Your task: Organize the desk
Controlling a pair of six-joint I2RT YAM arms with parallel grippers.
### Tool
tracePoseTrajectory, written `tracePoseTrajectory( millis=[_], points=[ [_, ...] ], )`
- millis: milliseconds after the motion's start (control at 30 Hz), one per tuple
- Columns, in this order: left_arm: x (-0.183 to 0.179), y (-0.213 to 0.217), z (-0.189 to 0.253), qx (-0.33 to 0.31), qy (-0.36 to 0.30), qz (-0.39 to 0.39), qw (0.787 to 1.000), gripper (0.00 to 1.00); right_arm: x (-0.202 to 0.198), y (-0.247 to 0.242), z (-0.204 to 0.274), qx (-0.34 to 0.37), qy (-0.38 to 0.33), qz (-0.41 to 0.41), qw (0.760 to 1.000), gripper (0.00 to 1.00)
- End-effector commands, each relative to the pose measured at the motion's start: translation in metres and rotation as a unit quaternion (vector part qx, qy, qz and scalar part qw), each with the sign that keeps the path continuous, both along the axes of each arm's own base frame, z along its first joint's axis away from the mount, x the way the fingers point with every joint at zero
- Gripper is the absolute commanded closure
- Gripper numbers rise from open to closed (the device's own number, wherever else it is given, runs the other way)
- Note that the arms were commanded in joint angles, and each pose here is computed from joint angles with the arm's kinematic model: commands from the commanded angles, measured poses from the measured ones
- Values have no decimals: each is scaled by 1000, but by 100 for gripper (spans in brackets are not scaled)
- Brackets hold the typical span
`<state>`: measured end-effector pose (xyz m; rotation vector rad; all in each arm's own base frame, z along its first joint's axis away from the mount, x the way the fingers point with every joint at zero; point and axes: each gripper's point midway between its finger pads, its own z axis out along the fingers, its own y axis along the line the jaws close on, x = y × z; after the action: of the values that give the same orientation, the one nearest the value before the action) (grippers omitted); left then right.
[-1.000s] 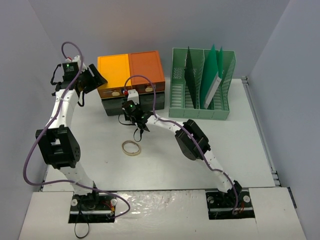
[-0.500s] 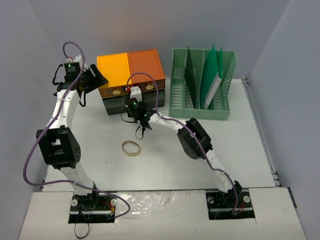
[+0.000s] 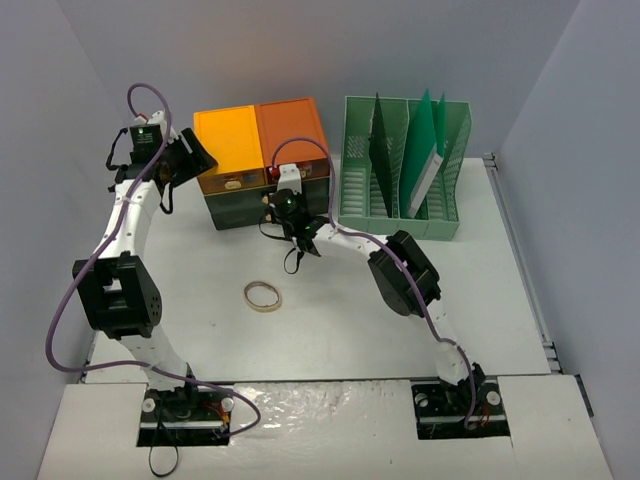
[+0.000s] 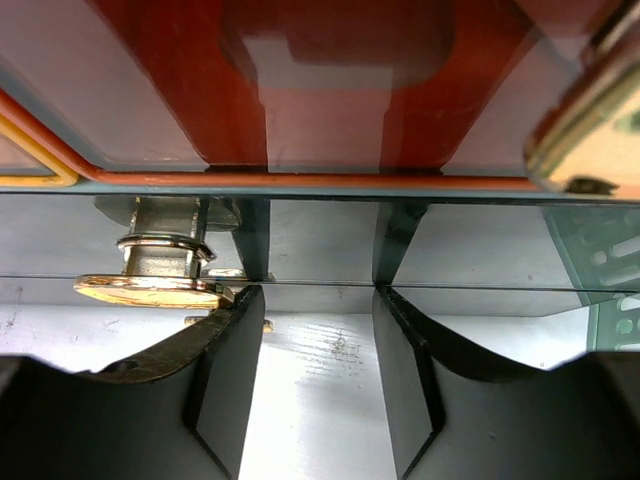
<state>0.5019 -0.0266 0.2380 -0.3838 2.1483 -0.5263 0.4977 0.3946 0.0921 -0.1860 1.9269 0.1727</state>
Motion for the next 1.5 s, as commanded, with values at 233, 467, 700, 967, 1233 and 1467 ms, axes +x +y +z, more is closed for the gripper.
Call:
tracePoseTrajectory(
  millis=[233, 467, 700, 967, 1233, 1467],
  points=[
    [-54, 5, -91, 44, 163, -11, 986, 40, 4, 19, 80, 130, -66, 14, 989, 48],
    [-53, 4, -92, 40, 161, -9, 986, 40, -5, 27, 64, 136, -51, 31, 989, 47],
    [-54, 5, -92, 42, 162, -10, 986, 40, -8, 36, 52, 139, -47, 41, 988, 47],
    [-54, 5, -93, 45, 163, -11, 986, 40, -14, 55, 41, 139, -29, 63, 988, 48],
    [-55, 4, -95, 45, 164, -12, 985, 40, -15, 62, 24, 125, -18, 72, 989, 49],
    [-57, 5, -96, 47, 166, -13, 985, 40, -9, 57, 11, 93, -28, 57, 994, 52]
  ],
)
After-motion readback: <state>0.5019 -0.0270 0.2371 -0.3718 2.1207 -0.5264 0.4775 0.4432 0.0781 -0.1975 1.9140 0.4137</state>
